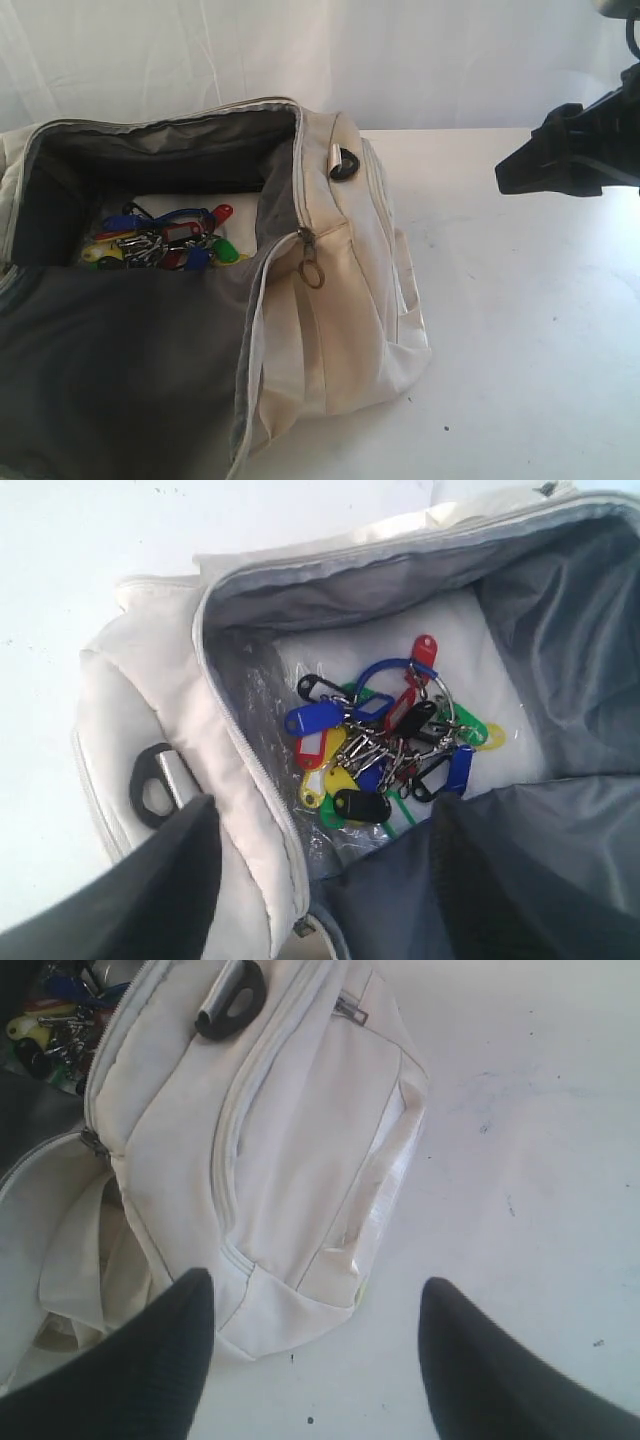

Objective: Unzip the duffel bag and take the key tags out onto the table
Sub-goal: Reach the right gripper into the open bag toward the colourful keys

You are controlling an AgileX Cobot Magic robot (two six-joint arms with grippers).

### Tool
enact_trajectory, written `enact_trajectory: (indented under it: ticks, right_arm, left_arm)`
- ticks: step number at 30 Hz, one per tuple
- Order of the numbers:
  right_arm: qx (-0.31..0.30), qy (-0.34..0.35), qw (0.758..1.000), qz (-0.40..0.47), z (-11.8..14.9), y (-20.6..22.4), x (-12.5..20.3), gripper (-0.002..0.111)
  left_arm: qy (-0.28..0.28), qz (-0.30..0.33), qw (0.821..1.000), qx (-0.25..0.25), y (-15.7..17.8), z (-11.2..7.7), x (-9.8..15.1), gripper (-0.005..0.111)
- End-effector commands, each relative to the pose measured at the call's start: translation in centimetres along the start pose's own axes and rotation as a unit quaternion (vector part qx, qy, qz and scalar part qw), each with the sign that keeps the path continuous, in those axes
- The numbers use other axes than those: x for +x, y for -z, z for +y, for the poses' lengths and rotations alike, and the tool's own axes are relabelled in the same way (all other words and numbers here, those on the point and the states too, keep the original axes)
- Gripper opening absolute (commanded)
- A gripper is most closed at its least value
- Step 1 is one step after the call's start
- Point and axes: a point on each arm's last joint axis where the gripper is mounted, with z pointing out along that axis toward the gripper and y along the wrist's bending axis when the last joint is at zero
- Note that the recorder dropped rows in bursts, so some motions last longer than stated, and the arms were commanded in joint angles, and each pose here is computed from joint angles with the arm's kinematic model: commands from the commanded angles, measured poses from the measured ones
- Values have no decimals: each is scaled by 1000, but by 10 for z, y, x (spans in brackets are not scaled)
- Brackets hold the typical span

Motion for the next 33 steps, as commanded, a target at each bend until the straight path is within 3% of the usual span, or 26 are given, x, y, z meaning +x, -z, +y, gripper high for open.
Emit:
enact_trajectory:
  ticks: [1,4,8,13,19,22,27,30,32,33]
  right_arm:
    - [-23,12,999,-19,4,2,-2,57]
    - [-61,19,997,-44,11,3,-6,56]
    - [-81,27,994,-62,22,6,-15,43]
    - [-127,83,985,-83,59,9,-29,35]
    - [-188,148,968,-72,111,-27,-52,22]
    - [-193,182,964,-38,132,-65,-64,21]
    - [-176,149,973,6,140,-140,-89,21]
    - [-180,128,974,46,140,-190,-97,22]
    - [-179,113,975,65,139,-225,-102,28]
    - [-165,97,978,77,135,-252,-103,36]
  left_arm:
    - [-10,-10,1000,16,34,-30,8,55]
    - [-24,-9,999,39,49,-51,26,35]
    - [-43,-43,998,22,66,-75,61,1]
    - [-53,-119,991,-22,78,-104,121,0]
    - [-35,-130,990,-30,52,-111,185,0]
    - [-46,-94,994,-14,22,-104,209,0]
    - [-107,-86,991,6,6,-108,228,0]
    - [-105,-145,983,-47,23,-109,234,0]
    - [-87,-186,974,-95,32,-106,245,0]
    - [-81,-202,969,-114,34,-104,253,0]
